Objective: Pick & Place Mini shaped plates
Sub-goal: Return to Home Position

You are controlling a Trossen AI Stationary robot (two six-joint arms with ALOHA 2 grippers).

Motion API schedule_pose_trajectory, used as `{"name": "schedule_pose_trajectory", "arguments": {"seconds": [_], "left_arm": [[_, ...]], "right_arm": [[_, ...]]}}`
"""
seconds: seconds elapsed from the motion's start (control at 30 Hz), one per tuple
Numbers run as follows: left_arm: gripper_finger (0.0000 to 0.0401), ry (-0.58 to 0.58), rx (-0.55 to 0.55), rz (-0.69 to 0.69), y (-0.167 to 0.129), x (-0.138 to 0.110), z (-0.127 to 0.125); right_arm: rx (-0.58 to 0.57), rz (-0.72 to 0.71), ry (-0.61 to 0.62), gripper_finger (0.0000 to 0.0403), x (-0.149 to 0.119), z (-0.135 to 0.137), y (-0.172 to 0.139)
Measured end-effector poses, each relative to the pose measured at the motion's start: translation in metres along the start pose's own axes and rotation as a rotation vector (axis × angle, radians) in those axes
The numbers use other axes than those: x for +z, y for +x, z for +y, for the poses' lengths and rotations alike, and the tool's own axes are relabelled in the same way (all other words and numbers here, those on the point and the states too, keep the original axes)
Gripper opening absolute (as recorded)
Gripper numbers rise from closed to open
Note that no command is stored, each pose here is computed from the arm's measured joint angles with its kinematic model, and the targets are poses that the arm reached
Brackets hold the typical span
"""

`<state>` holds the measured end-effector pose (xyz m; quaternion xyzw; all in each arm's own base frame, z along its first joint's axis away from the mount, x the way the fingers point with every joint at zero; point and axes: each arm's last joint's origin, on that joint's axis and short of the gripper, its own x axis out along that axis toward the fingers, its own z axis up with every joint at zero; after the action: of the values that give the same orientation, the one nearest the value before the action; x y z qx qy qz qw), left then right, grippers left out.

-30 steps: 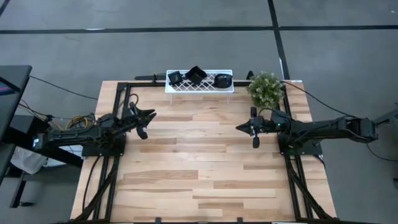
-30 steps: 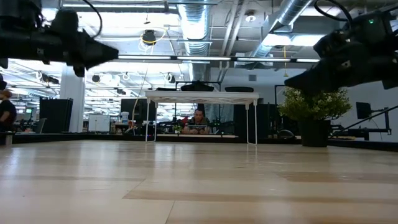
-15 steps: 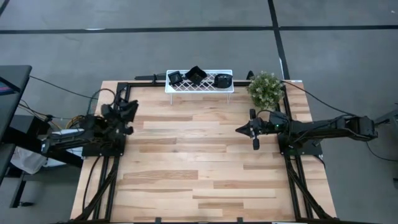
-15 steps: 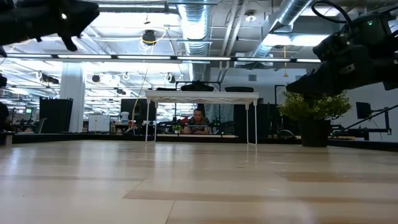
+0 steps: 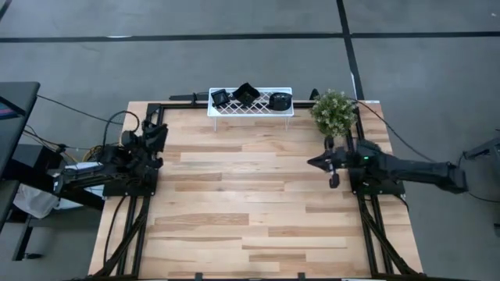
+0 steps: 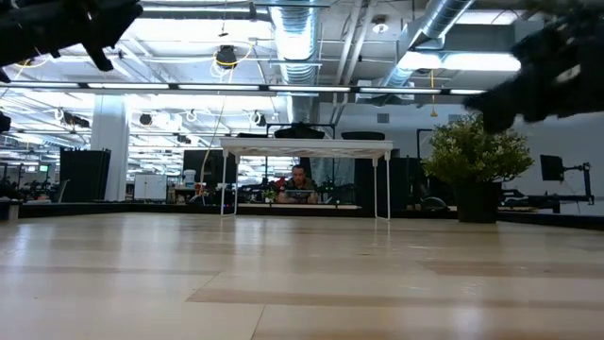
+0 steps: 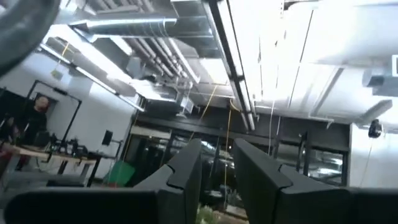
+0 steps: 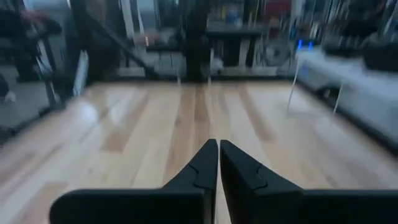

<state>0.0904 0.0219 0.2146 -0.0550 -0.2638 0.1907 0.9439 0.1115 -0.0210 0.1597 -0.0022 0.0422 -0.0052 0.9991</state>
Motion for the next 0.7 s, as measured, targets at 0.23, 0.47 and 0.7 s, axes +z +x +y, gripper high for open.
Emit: {"name": "schedule_pose_trajectory", "arguments": {"seconds": [0.23, 0.47, 0.7], "left_arm": [[0.0095, -0.007, -0.045, 0.08, 0.001, -0.009, -0.006], [0.0095, -0.028, -0.07, 0.059, -0.001, -0.006, -0.008], [0.0095, -0.023, -0.07, 0.072, 0.0, -0.007, -0.008]], "right_arm": [[-0.005, -0.197, -0.047, 0.0013, 0.015, 0.004, -0.018], [0.016, -0.248, -0.058, 0.0016, 0.02, 0.006, -0.018], [0.019, -0.227, -0.054, 0.0017, 0.019, 0.006, -0.017]]}}
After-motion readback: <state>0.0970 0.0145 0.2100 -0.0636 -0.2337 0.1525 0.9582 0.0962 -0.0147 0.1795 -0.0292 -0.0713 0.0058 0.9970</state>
